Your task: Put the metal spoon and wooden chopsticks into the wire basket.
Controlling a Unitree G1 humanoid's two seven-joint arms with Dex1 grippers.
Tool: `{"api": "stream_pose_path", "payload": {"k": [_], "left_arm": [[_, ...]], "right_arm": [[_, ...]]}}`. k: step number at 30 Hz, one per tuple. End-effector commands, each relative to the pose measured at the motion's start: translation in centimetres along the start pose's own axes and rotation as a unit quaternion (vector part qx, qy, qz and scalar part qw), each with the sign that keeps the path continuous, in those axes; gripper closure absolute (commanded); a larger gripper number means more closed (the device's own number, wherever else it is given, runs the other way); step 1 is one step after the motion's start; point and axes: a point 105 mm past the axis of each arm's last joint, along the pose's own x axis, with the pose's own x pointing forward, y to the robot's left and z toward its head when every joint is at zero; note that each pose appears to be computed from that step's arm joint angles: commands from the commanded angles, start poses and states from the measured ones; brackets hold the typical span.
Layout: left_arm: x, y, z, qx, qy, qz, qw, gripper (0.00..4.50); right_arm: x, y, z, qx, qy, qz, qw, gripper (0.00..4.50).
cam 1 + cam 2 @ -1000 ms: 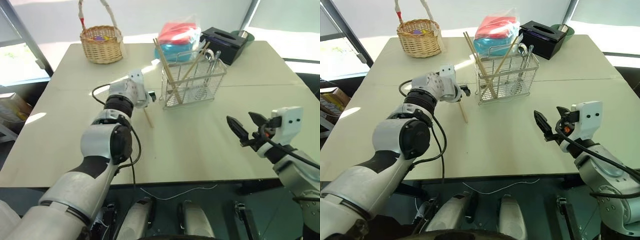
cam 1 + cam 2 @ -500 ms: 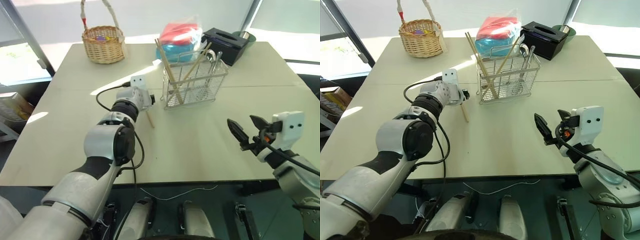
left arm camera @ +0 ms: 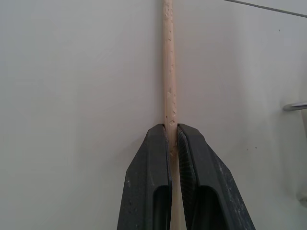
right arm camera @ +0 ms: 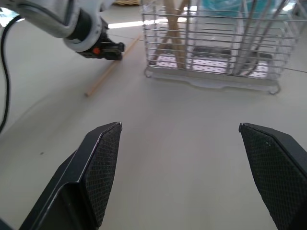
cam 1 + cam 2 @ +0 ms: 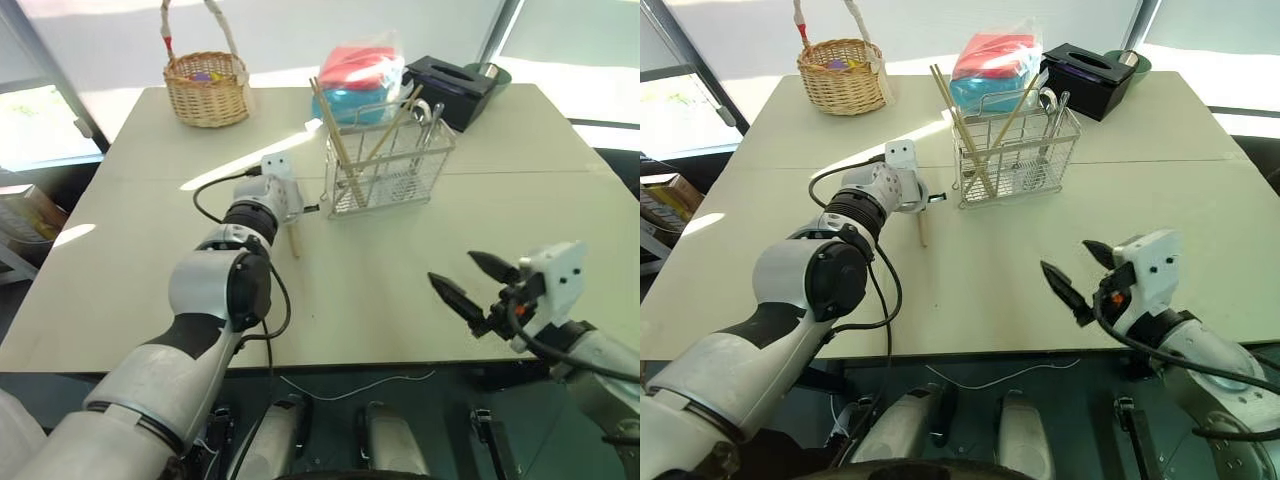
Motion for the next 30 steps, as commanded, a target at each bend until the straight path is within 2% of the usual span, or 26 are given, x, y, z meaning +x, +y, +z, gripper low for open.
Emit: {"api": "stream_pose_path", "payload": {"k": [1, 4, 8, 14, 15, 17, 19, 21, 22, 23, 26, 28, 30], "left_arm": [[0.0, 0.5, 0.2, -0.016, 0.002, 0.003, 1.0, 4.41], [0.0, 1.2, 0.9, -0.025, -0.007, 0.002, 1.0, 4.41], [-0.5, 1.6, 3.1, -0.027, -0.042, -0.029, 0.998, 4.41], [-2.3, 4.3, 8.5, -0.031, -0.142, -0.054, 0.988, 4.41], [-3.0, 4.6, 10.1, -0.039, -0.179, -0.066, 0.981, 4.41], [-5.7, 4.0, 14.0, -0.071, -0.269, -0.135, 0.951, 4.41], [-7.8, 3.1, 16.0, -0.079, -0.323, -0.186, 0.925, 4.41], [-13.5, 0.6, 19.5, -0.035, -0.454, -0.283, 0.844, 4.41], [-15.7, -0.2, 20.1, -0.013, -0.496, -0.313, 0.81, 4.41], [-17.5, -1.0, 20.5, 0.006, -0.53, -0.335, 0.779, 4.41], [-20.7, -4.1, 19.6, 0.085, -0.579, -0.386, 0.713, 4.41], [-21.3, -6.1, 18.1, 0.128, -0.581, -0.418, 0.686, 4.41], [-21.0, -7.4, 16.6, 0.161, -0.574, -0.437, 0.673, 4.41]], "right_arm": [[-0.2, 0.7, 1.3, -0.027, -0.023, 0.016, 0.999, 0.44], [-0.2, 0.3, 1.4, -0.028, -0.024, 0.008, 0.999, 0.44], [-0.1, 0.0, 1.5, -0.031, -0.027, 0.002, 0.999, 0.44], [0.0, -0.7, 1.7, -0.035, -0.029, -0.013, 0.999, 0.44], [0.0, -0.9, 1.7, -0.034, -0.03, -0.018, 0.999, 0.44], [-0.1, -1.4, 1.9, -0.034, -0.032, -0.028, 0.999, 0.44], [-0.2, -1.7, 2.0, -0.034, -0.033, -0.033, 0.998, 0.44], [-0.1, -2.1, 2.1, -0.031, -0.036, -0.039, 0.998, 0.44], [-0.1, -2.2, 2.2, -0.031, -0.037, -0.042, 0.998, 0.44], [0.0, -2.3, 2.3, -0.031, -0.039, -0.043, 0.998, 0.44], [0.3, -2.4, 2.5, -0.031, -0.044, -0.044, 0.998, 0.44], [0.4, -2.6, 2.7, -0.034, -0.046, -0.048, 0.997, 0.44], [0.4, -2.7, 2.8, -0.036, -0.047, -0.048, 0.997, 0.44]]}}
